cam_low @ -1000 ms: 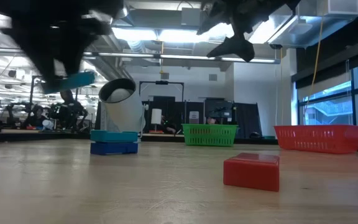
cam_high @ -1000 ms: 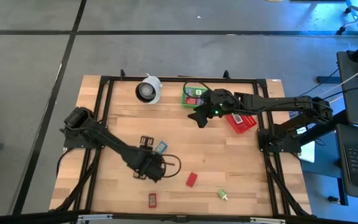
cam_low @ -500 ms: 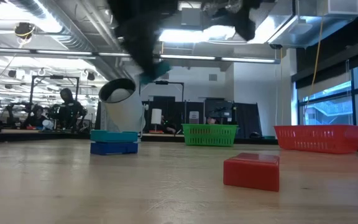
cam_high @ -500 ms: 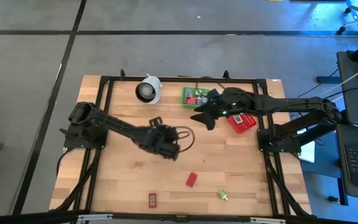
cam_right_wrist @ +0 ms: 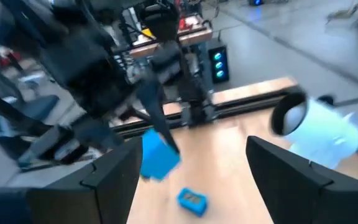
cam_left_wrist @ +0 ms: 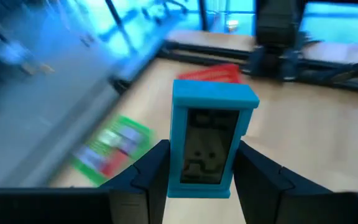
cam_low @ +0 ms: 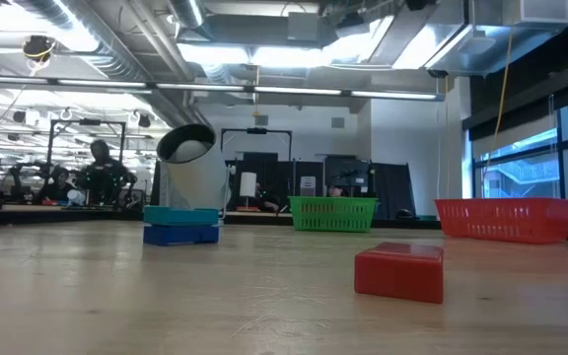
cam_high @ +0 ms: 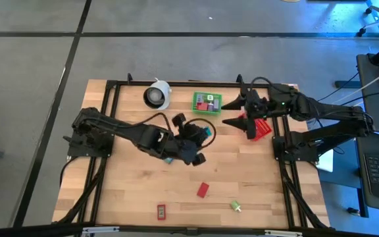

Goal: Pick & Place Office items
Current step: Put the bottom blue digital timer into the red bin, then put the blue digital timer into the red bin

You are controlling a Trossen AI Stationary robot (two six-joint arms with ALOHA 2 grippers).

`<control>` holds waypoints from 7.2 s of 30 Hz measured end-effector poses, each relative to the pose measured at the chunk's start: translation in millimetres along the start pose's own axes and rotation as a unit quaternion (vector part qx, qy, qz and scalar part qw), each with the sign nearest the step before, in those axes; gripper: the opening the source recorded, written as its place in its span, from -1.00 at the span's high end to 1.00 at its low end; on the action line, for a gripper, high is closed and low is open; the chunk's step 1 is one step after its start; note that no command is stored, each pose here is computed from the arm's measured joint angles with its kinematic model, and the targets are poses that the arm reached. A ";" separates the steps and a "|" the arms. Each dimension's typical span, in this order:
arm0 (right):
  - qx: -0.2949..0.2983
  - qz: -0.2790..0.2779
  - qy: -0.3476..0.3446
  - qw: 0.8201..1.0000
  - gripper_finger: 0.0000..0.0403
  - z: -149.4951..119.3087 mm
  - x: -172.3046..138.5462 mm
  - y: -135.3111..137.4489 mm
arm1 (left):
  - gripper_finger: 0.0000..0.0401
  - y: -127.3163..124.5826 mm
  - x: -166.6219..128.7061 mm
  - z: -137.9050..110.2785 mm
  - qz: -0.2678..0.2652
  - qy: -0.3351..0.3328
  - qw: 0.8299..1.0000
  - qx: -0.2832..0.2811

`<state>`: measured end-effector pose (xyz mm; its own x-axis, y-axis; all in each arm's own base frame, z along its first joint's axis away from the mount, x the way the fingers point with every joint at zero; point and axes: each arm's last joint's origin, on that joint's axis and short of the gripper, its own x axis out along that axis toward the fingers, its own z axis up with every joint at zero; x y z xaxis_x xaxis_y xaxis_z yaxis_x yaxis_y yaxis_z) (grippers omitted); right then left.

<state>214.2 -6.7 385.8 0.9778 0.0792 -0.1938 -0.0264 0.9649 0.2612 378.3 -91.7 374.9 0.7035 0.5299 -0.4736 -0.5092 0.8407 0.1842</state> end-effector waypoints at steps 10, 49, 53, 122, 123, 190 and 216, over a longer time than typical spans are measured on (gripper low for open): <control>-0.104 -0.020 -0.006 0.994 -0.43 -0.6 13.4 -3.1 | 0.29 58.4 13.0 32.9 0.061 -0.001 0.992 0.113; -0.125 -0.139 -0.073 0.980 -0.43 -8.4 86.2 -22.4 | 0.19 164.5 43.3 -41.4 -0.204 -0.199 0.958 -0.025; -0.135 -0.143 -0.071 0.978 -0.43 -7.9 86.0 -24.9 | 0.19 164.0 44.6 -41.0 -0.204 -0.202 0.958 -0.026; -0.077 -0.258 0.081 0.960 0.20 -21.8 46.6 -63.9 | -0.33 182.5 30.6 -46.2 -0.191 -0.136 0.959 -0.157; -0.075 -0.274 0.104 0.953 0.20 -26.2 44.8 -65.9 | -0.33 182.4 30.7 -46.5 -0.191 -0.134 0.960 -0.156; 0.213 -0.360 0.285 0.863 -0.30 -98.5 22.5 -97.9 | -0.32 172.5 29.6 -112.6 -0.070 0.197 0.963 -0.167; 0.103 -0.315 0.317 0.888 -0.29 -96.0 27.2 -87.2 | -0.32 28.1 73.0 -201.0 0.022 0.369 0.900 -0.230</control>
<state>223.2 -64.6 266.9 0.4686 -0.2731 -0.8401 0.5875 0.8066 0.0655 315.6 -51.8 172.5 0.2430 0.2010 -0.9490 -0.7992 0.5959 -0.0785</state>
